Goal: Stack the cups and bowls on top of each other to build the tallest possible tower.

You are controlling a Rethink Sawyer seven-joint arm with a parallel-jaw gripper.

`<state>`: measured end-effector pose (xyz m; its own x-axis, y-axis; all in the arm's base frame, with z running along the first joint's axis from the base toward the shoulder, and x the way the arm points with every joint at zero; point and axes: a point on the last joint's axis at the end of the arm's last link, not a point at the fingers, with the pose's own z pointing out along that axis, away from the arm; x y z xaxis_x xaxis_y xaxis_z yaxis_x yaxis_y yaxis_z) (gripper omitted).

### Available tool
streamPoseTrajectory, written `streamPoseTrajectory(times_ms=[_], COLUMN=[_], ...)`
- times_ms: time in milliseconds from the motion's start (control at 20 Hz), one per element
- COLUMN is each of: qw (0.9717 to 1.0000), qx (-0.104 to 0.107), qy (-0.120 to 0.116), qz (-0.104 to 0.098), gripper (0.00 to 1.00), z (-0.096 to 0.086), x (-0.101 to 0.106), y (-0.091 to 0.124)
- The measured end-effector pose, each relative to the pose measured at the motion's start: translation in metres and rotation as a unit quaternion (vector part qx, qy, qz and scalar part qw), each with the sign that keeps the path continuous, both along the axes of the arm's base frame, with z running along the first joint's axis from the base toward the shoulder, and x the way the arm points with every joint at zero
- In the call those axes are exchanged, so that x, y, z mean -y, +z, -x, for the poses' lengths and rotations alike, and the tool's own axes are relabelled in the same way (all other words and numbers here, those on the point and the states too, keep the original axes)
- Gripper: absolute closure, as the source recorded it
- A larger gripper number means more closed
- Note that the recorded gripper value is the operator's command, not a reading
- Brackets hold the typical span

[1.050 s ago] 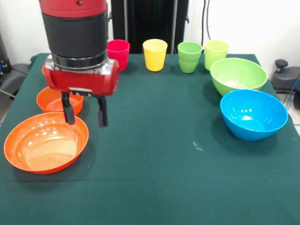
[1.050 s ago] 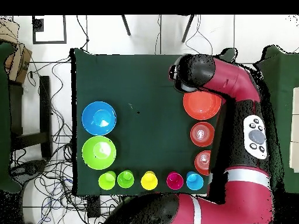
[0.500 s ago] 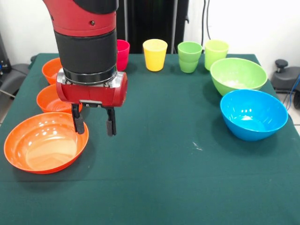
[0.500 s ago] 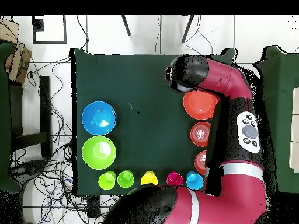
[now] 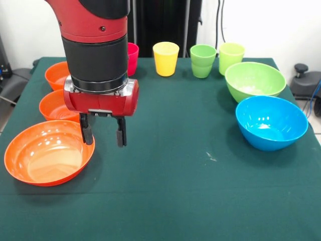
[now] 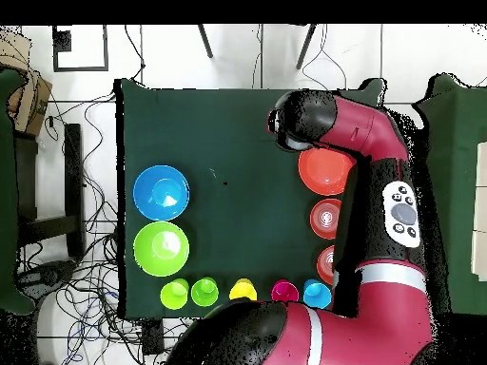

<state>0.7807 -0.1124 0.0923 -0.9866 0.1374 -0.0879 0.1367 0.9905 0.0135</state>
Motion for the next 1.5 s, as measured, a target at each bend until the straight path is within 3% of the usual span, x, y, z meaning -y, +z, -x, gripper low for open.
streamPoseTrajectory(times_ms=[1100,1500], qw=[1.0,1.0], qx=[0.001,0.002], qy=[0.004,-0.004], qz=[-0.001,-0.002], gripper=[0.0,0.0], z=[-0.001,0.0], x=[-0.004,0.009], y=[0.0,0.0])
